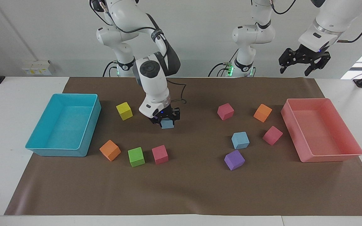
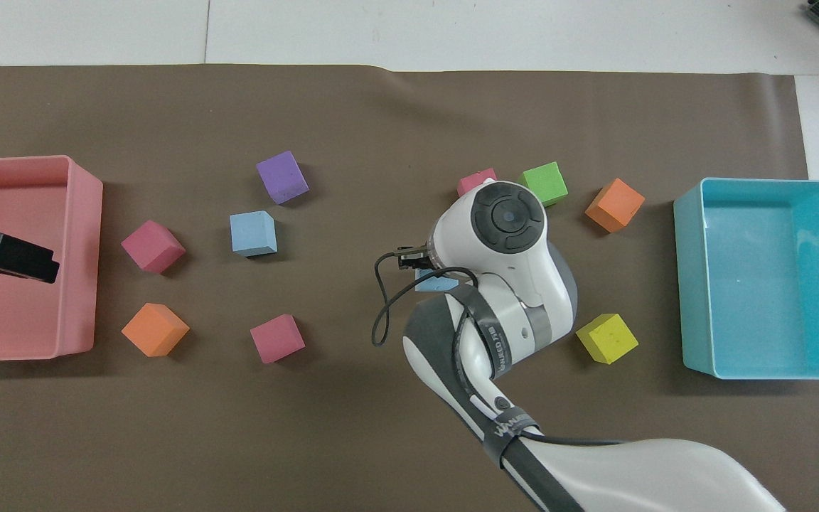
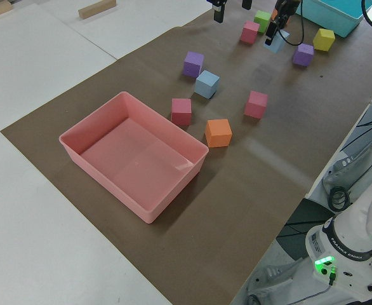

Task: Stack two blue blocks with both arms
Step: 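Carry the blue cube to the table center and set it down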

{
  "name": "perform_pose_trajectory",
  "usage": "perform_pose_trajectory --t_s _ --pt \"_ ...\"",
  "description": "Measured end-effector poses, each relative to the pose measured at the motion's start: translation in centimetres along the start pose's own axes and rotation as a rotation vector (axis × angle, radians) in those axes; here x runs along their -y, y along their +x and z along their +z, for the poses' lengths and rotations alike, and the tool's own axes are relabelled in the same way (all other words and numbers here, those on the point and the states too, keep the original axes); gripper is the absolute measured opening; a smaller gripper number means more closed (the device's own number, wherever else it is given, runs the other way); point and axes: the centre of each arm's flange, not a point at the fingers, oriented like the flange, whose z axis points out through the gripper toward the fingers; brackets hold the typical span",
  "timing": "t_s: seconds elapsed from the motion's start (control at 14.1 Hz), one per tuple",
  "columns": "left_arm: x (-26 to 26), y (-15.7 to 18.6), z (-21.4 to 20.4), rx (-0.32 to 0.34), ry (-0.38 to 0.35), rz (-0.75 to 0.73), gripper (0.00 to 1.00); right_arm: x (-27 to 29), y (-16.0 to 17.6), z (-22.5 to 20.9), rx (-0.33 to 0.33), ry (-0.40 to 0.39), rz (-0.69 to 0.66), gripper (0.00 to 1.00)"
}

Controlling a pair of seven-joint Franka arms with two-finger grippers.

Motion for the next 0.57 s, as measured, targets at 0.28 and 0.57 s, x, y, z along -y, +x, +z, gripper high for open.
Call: perform_pose_trajectory --t_s 0.28,0.57 --pt "0.0 0.0 0.0 0.000 0.000 0.000 1.00 3.5 -1.2 3.0 -0.010 0.006 0.048 0.58" --pt "0.0 0.0 0.0 0.000 0.000 0.000 1.00 4.2 -1.5 3.6 -0.014 -0.001 0.068 0.58"
